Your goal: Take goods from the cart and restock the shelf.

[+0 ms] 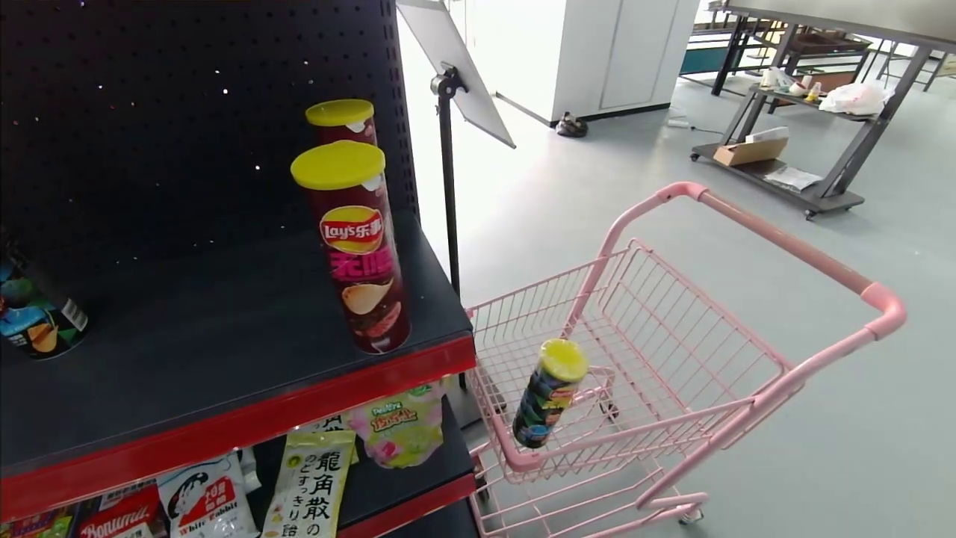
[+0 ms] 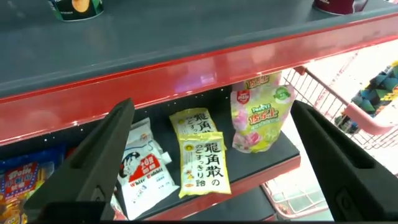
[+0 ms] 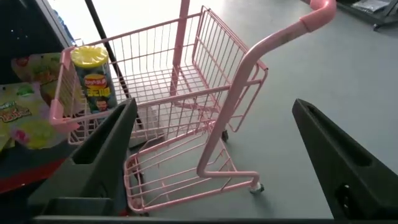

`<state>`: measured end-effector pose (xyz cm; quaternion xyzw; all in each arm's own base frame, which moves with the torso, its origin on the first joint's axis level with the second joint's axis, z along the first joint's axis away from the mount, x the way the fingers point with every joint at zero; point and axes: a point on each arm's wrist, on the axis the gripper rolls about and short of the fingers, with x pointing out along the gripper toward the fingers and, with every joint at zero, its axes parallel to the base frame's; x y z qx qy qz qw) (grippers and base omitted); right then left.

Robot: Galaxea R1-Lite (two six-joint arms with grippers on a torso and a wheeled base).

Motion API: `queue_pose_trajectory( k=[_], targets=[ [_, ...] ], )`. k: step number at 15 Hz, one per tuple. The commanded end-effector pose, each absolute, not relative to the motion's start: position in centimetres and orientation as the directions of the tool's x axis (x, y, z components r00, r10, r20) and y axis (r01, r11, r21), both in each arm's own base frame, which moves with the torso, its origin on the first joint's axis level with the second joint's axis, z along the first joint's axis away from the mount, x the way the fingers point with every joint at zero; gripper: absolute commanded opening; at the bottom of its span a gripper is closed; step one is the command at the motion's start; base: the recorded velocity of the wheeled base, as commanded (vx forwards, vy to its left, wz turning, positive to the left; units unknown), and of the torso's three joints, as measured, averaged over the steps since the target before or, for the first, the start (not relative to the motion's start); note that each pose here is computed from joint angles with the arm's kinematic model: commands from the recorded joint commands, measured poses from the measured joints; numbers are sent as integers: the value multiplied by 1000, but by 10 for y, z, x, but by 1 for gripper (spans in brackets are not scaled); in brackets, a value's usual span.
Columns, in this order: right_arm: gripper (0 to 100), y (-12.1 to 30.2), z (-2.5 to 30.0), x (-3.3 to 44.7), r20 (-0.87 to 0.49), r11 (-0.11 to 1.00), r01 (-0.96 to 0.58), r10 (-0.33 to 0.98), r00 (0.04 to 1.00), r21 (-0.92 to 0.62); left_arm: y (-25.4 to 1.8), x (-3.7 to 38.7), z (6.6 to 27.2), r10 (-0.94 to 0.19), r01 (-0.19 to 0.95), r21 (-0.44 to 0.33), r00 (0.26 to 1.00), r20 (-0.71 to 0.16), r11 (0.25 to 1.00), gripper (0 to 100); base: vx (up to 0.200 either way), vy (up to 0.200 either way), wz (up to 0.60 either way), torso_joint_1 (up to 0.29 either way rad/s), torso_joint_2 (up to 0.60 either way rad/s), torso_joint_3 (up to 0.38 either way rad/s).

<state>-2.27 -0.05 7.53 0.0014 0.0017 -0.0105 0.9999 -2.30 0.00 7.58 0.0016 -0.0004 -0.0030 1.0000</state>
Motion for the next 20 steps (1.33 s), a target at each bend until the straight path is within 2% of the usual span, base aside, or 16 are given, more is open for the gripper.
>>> queue_pose_trajectory(
  k=[1, 6, 20],
  targets=[
    [100, 0, 75, -23, -3, 1000, 21, -21, 1000, 3, 0, -23, 76, -6, 6, 2, 1000, 0, 1000, 100, 0, 0, 0, 0, 0, 0],
    [100, 0, 75, -23, -3, 1000, 21, -21, 1000, 5, 0, -23, 76, -6, 6, 3, 1000, 0, 1000, 100, 0, 0, 0, -120, 329, 209],
    [100, 0, 75, -23, -3, 1000, 21, -21, 1000, 3, 0, -23, 76, -6, 6, 3, 1000, 0, 1000, 100, 0, 0, 0, -140, 519, 377]
  ],
)
